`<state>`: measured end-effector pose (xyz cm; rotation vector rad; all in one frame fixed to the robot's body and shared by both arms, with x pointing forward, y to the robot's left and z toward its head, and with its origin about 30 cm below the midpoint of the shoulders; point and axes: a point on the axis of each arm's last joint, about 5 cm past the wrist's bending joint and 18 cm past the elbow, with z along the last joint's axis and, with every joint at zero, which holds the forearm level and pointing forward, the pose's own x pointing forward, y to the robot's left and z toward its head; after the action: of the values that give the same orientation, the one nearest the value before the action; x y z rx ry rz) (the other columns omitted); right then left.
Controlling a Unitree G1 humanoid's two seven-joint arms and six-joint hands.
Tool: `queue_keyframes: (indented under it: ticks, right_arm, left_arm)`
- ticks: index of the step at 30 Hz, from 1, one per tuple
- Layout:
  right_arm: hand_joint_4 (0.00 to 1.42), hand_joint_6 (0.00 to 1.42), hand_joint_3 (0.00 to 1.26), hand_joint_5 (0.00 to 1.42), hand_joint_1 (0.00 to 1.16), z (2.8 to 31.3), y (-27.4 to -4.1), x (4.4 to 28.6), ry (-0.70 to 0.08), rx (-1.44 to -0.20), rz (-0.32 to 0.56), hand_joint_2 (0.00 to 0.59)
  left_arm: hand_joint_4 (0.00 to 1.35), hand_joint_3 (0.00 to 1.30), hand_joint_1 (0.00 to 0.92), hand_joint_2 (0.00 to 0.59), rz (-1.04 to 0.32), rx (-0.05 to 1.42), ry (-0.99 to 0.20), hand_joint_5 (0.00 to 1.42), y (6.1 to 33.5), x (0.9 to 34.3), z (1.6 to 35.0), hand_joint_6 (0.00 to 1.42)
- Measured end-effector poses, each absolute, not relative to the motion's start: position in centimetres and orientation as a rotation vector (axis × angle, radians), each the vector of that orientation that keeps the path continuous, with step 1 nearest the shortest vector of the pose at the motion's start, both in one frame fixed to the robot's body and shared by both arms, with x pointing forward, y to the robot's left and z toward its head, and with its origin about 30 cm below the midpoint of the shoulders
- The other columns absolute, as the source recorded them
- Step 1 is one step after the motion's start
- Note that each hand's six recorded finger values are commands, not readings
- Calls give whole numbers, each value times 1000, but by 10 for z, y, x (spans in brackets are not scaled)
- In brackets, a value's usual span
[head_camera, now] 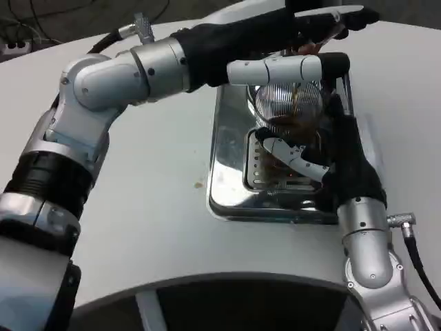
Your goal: Grasp the cup under the faucet to collect the drink, then remove the cup.
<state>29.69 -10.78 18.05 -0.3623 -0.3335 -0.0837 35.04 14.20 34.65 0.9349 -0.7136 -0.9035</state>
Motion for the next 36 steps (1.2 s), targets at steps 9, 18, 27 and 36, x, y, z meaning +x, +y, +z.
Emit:
queue_keyframes:
  ticks: [9, 18, 27, 36]
  right_arm:
    - [116, 219, 70, 207, 811, 180, -98, 301, -334, -366, -97, 201]
    - [285, 327, 217, 349, 820, 176, -86, 302, -341, -368, -143, 224]
    - [387, 424, 299, 455, 894, 171, -74, 301, -352, -379, -209, 246]
    - [498, 528, 395, 561, 936, 169, -62, 301, -357, -394, -265, 273]
  left_arm:
    - [0, 88, 0, 107, -899, 941, -710, 60, 144, 350, 347, 42]
    - [0, 88, 0, 102, -899, 945, -709, 60, 145, 350, 347, 42]
    - [0, 88, 0, 100, -899, 948, -715, 60, 145, 350, 347, 42]
    - [0, 22, 0, 101, -895, 939, -725, 79, 147, 350, 347, 69]
